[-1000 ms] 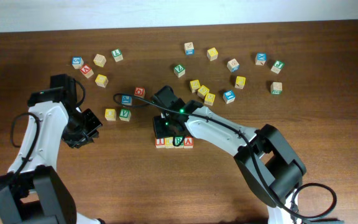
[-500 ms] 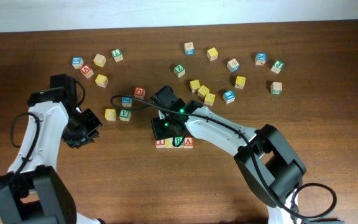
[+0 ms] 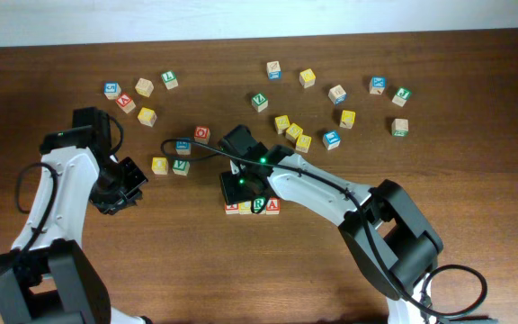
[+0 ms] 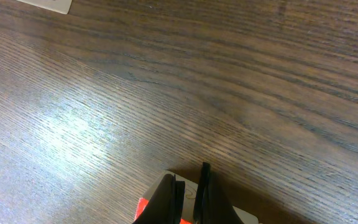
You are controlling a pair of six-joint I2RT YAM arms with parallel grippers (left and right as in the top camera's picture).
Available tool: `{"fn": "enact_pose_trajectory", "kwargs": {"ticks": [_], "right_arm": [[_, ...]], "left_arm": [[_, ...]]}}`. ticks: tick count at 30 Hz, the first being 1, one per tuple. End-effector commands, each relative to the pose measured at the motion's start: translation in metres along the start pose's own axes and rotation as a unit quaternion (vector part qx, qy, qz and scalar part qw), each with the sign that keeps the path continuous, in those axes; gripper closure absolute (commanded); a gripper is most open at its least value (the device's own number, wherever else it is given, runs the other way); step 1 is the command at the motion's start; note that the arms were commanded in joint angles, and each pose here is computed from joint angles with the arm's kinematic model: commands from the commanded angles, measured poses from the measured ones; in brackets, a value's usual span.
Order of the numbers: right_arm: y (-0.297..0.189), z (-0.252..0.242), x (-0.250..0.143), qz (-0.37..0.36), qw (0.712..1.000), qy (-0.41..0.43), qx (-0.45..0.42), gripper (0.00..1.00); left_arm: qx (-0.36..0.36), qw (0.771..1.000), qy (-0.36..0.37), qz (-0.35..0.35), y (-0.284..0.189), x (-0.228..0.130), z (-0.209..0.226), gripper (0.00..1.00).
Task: Spell out ICRA
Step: 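Lower both grippers to the left and right ends of the row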
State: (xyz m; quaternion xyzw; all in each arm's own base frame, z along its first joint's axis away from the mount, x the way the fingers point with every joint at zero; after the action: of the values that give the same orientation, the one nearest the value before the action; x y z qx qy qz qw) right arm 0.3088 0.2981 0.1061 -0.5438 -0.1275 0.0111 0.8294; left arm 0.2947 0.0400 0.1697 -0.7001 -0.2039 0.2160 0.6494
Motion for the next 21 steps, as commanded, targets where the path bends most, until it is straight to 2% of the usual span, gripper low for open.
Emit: {"fn": "enact_pose_trajectory", "kwargs": {"ticks": [1, 14, 16, 18, 21], "right_arm": [[0.004, 0.004, -0.001, 0.006, 1.0, -0.003, 0.003, 0.96], [0.003, 0.002, 0.0, 0.003, 1.0, -0.002, -0.002, 0.96], [-0.002, -0.002, 0.008, -0.005, 1.0, 0.005, -0.001, 0.96], [-0.02, -0.011, 0.029, -0.015, 0.999, 0.028, -0.006, 0.96], [-0.053, -0.04, 0.051, -0.003, 0.997, 0.067, -0.032, 0.96]], "left_arm": [[0.007, 1.0, -0.008, 0.001, 0.003, 0.001, 0.003, 0.93], [0.007, 1.0, -0.008, 0.001, 0.003, 0.001, 0.003, 0.92], [0.006, 1.0, -0.008, -0.001, 0.003, 0.002, 0.003, 0.92], [0.002, 1.0, -0.007, -0.008, 0.003, 0.004, 0.002, 1.0], [-0.001, 1.0, 0.011, -0.015, 0.003, 0.002, -0.008, 1.0]]}}
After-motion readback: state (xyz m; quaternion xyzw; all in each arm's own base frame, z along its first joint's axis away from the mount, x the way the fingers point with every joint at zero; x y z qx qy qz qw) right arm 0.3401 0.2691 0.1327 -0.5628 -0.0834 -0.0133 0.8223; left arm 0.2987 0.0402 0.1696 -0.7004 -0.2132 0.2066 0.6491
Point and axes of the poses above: each gripper's point midway between its finger pads, its own y axis out along the fingers, its own z axis along the line the jaws close on, x = y × z, the point moved 9 cm from there along -y, back along the fingers, and after that the axes turned 4 degrees about y, right-handed, at the moved point
